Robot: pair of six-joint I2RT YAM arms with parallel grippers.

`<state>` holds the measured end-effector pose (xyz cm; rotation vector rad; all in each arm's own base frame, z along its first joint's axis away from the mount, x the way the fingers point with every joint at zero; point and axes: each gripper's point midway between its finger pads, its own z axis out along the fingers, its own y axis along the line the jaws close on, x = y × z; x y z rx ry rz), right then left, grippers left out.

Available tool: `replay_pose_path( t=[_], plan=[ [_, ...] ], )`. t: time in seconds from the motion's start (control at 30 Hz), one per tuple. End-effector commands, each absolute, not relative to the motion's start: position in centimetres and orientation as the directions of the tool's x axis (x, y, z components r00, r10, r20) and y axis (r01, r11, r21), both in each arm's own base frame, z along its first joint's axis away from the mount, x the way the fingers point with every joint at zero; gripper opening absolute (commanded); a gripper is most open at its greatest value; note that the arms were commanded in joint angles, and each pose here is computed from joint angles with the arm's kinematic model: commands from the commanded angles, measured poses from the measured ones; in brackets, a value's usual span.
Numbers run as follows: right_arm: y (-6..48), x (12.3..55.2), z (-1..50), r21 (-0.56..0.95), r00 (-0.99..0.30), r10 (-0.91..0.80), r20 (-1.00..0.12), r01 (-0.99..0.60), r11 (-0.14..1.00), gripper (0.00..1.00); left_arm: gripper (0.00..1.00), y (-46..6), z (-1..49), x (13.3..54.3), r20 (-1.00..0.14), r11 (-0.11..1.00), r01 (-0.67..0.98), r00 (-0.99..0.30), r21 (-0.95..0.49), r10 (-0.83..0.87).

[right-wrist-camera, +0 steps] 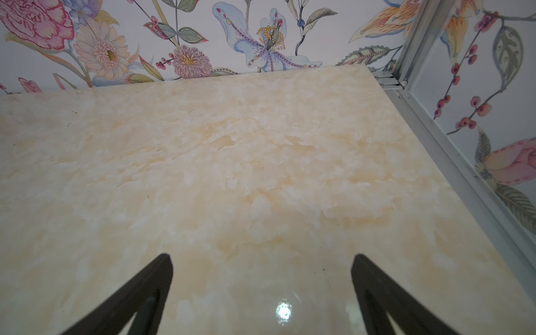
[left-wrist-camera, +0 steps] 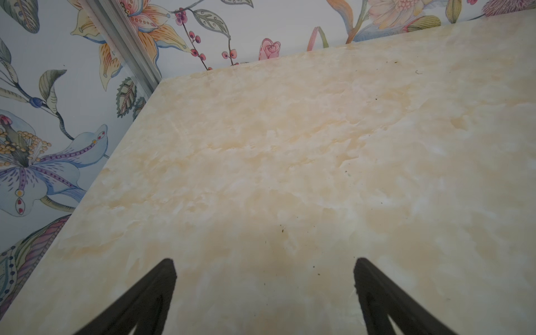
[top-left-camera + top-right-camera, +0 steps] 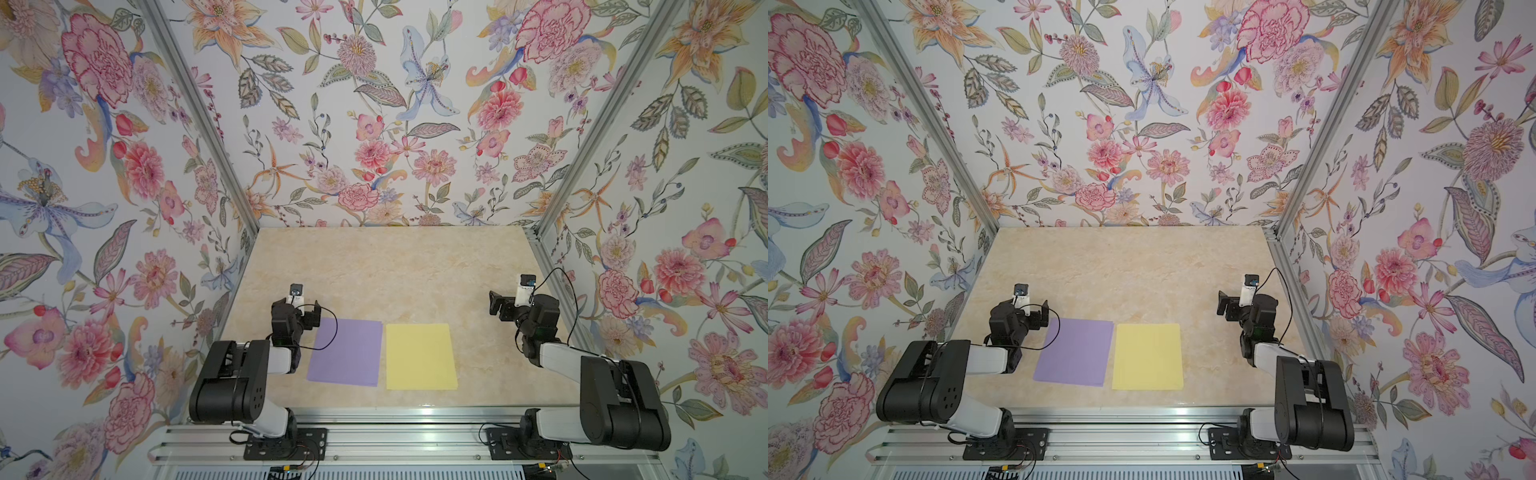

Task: Sort the scattered colored papers by color
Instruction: Reset both arms

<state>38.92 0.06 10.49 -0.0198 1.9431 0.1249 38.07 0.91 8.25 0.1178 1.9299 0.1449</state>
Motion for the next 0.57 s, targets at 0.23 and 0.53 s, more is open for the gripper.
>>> replay_pose_path(
  t=[0.23, 0.53],
  plan=[
    [0.74, 40.07, 10.62, -0.056, -0.332, -0.063, -0.941, -0.03, 0.998, 1.0, 0.98, 0.4, 9.23, 38.36, -0.931, 0.98, 0.012, -0.311, 0.198, 0.192],
    [0.65, 40.1, 10.58, -0.062, -0.334, -0.065, -0.94, -0.019, 0.998, 1.0, 0.98, 0.2, 9.22, 38.35, -0.931, 0.98, 0.023, -0.31, 0.197, 0.194]
  ],
)
